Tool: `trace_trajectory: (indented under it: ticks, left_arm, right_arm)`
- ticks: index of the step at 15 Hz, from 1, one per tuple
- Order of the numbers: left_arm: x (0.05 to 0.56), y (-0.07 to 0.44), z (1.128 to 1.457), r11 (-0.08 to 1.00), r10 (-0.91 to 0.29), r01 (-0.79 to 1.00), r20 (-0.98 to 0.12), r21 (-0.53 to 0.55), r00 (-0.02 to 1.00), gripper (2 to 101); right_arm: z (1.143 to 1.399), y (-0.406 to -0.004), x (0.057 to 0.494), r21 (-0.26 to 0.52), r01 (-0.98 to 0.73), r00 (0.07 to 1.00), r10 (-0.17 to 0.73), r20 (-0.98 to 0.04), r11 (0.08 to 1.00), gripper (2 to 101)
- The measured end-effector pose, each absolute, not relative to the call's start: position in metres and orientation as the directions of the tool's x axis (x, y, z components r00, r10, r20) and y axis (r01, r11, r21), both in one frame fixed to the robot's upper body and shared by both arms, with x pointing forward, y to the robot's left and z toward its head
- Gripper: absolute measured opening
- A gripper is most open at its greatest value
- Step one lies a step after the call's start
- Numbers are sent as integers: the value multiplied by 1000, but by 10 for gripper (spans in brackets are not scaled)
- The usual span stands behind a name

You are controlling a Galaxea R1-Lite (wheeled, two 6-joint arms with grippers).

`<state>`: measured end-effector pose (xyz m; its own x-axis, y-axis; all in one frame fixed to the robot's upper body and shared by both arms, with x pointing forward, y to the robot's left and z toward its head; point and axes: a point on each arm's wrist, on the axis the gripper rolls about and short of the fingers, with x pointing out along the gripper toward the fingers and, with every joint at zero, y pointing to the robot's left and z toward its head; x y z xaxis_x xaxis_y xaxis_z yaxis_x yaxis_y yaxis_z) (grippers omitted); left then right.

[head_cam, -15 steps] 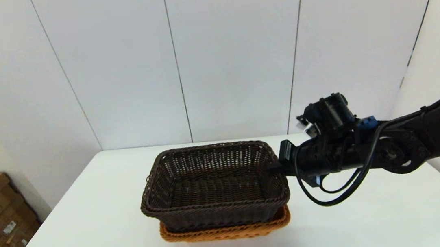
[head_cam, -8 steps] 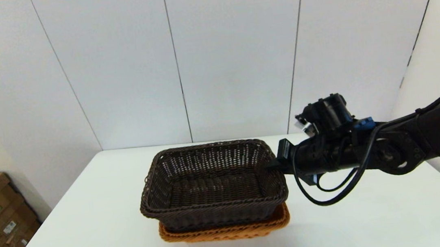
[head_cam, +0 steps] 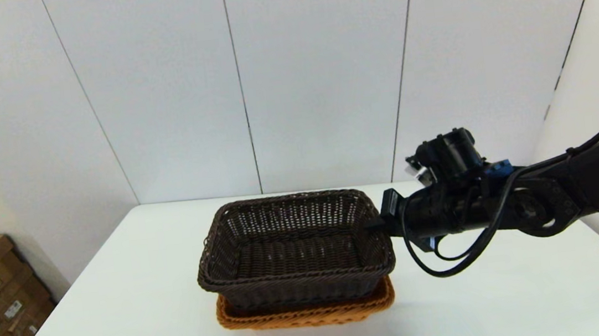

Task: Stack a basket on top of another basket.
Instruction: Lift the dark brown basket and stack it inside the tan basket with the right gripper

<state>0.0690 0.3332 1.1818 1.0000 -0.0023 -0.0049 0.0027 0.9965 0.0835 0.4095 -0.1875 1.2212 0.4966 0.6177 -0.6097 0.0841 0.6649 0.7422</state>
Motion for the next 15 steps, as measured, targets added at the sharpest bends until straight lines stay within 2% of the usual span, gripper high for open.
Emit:
trace_trajectory:
  ticks: [15]
  left_arm:
    - [69, 333, 1182, 996, -2, 3, -5, 84, 1000, 978]
  right_arm:
    - [1211, -187, 404, 725, 99, 478, 606, -636, 682, 138]
